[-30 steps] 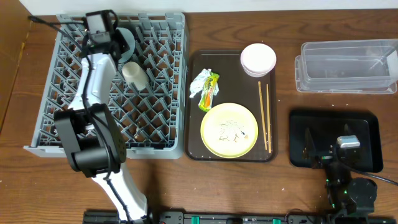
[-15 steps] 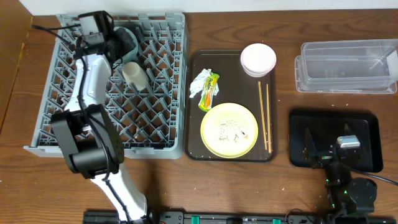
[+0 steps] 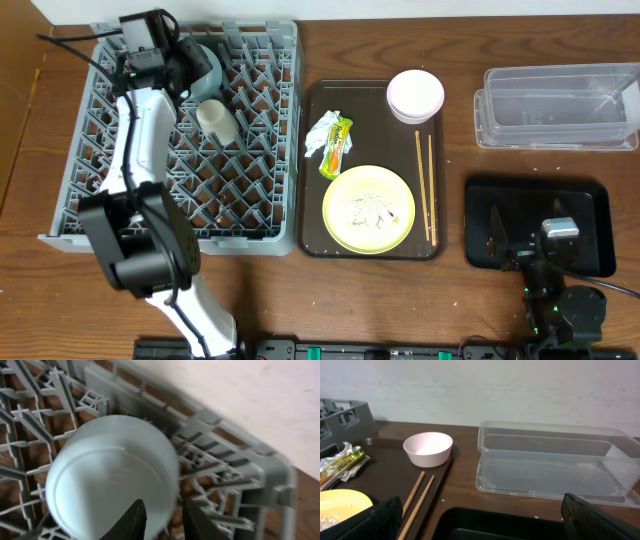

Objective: Sort waste into correct bins and load items into the dishwasher
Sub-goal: 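Move the left gripper to the pink bowl on the tray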

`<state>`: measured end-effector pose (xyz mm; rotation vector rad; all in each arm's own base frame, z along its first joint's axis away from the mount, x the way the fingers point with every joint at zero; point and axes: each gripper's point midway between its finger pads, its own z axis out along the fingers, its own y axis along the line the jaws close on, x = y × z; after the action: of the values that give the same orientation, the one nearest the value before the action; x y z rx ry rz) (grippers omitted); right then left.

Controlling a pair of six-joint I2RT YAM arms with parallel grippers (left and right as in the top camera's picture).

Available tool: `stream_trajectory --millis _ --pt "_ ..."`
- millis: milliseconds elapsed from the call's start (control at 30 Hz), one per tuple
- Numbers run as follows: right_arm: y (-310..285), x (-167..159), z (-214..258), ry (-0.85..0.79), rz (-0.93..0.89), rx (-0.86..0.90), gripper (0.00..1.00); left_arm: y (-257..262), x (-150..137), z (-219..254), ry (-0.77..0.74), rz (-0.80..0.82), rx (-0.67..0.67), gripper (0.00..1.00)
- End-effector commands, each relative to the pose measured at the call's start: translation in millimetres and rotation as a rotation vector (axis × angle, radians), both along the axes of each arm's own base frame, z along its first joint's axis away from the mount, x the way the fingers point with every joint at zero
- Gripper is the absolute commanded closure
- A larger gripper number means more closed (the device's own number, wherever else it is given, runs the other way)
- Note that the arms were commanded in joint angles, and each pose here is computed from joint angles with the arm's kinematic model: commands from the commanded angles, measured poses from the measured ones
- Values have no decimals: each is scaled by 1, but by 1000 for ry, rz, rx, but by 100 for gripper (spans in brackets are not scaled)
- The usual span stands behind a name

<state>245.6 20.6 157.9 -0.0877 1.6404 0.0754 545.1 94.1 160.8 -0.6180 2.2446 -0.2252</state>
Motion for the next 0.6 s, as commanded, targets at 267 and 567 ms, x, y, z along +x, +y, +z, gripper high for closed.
stream_trajectory --millis 267,567 --pt "2 0 -1 0 8 -7 1 8 22 -49 20 24 17 69" --pt "2 0 -1 0 8 -7 1 -25 -11 119 -261 -85 -13 60"
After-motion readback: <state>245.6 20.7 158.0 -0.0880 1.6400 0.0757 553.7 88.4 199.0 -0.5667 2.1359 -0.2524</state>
